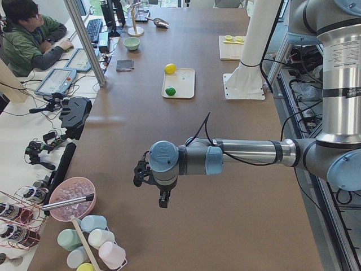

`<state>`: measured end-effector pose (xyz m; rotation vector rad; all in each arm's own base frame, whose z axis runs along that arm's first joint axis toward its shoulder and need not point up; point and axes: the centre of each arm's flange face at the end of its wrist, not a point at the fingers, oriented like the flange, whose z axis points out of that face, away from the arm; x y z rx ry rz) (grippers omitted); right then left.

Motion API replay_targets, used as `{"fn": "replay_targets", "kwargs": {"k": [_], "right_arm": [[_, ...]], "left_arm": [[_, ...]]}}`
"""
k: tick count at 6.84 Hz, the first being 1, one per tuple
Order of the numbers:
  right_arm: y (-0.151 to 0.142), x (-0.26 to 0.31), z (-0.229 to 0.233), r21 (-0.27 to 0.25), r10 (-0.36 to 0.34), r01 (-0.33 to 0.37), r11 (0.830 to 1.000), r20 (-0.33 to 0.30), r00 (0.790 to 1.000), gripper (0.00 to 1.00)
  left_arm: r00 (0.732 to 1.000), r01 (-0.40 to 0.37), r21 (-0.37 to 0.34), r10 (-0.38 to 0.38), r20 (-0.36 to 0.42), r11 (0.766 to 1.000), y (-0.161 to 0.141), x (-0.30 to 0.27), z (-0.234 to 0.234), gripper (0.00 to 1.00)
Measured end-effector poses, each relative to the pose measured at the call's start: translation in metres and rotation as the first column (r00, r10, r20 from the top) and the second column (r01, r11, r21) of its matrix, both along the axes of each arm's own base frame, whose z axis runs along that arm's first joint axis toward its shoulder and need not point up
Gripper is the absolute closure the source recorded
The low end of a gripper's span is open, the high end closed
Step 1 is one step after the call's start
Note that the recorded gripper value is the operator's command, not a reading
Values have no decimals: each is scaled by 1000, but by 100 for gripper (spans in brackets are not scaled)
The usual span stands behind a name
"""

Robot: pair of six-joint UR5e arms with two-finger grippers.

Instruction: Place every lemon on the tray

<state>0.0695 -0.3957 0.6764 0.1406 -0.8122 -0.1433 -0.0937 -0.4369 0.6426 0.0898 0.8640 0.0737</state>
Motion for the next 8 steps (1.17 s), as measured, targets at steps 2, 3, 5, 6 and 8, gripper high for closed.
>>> {"fn": "replay_targets", "kwargs": {"k": [2,3,5,6,8], "right_arm": [[0,-1,0,2,-3,3,1000,1,1000,0],[-1,-2,-1,9,-5,5,1000,1,1000,0],[-2,-4,-1,23,-10,10,1000,1,1000,0],[-3,-5,1,24,-12,12,1000,0,1000,0],[-4,-6,1,24,-14,14,1000,1,1000,0]], "left_arm": [[1000,1,10,-1,-4,1000,0,2,-5,2],[1000,1,19,-1,-6,1000,-1,2,-8,2],[1000,0,19,0,-4,1000,0,2,-6,2],[1000,0,19,0,-3,1000,0,2,-5,2],[1000,1,35,-1,1,999,-1,2,-5,2]]}}
